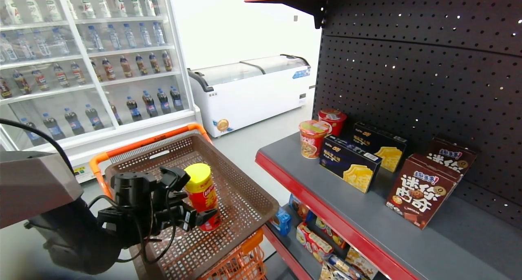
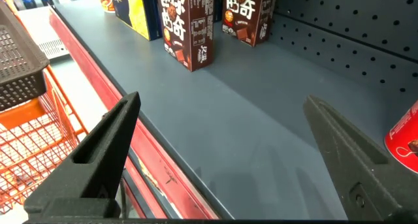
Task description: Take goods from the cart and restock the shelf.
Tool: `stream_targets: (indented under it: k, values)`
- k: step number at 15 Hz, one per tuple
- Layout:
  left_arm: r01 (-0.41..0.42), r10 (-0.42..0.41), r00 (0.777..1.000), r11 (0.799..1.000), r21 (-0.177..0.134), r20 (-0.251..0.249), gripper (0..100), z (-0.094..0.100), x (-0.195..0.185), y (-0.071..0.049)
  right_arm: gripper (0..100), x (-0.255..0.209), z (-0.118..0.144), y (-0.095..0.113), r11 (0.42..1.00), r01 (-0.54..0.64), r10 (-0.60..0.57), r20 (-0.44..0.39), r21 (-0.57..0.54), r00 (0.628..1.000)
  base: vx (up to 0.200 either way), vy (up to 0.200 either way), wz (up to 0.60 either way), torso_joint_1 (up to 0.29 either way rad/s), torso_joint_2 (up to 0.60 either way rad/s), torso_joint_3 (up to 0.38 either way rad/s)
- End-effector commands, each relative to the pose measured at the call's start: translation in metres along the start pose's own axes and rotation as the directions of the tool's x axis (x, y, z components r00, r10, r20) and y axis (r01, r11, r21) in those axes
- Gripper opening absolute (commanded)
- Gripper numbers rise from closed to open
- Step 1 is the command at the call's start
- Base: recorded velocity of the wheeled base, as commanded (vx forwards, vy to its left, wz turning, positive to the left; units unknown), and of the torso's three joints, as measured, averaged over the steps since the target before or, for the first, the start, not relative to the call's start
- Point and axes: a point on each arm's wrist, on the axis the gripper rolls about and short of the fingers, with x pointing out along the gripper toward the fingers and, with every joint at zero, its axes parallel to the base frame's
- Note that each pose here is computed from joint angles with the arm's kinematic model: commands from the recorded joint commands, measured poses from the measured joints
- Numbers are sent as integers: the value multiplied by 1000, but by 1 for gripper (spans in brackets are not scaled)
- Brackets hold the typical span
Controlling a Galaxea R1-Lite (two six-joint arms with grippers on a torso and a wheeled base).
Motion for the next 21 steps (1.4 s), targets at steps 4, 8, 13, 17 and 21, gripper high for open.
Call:
stream_targets:
  k: [4, 8, 13, 17, 21]
  values:
    - [15, -15, 1000, 1000, 18, 15, 100, -7, 42, 5, 100, 0, 0, 0, 1000, 0, 0, 0, -1, 1000, 0, 0, 0, 0, 0, 0]
    - [24, -24, 1000, 999, 24, 17, 0, -6, 46, 2, 100, 0, 0, 0, 1000, 0, 0, 0, -1, 1000, 0, 0, 0, 0, 0, 0]
    - [-140, 138, 989, 990, 24, 59, 0, 22, 4, -2, 100, 0, 0, 0, 1000, 0, 0, 0, 1, 1000, 0, 0, 0, 0, 0, 0]
    - [-184, 189, 977, 982, -51, 104, 0, 72, -88, -18, 100, 0, 0, 0, 1000, 0, 0, 0, 1, 1000, 0, 0, 0, 0, 0, 0]
    - [-200, 209, 967, 977, -69, 147, 0, 79, -180, -45, 100, 0, 0, 0, 1000, 0, 0, 0, 1, 1000, 0, 0, 0, 0, 0, 0]
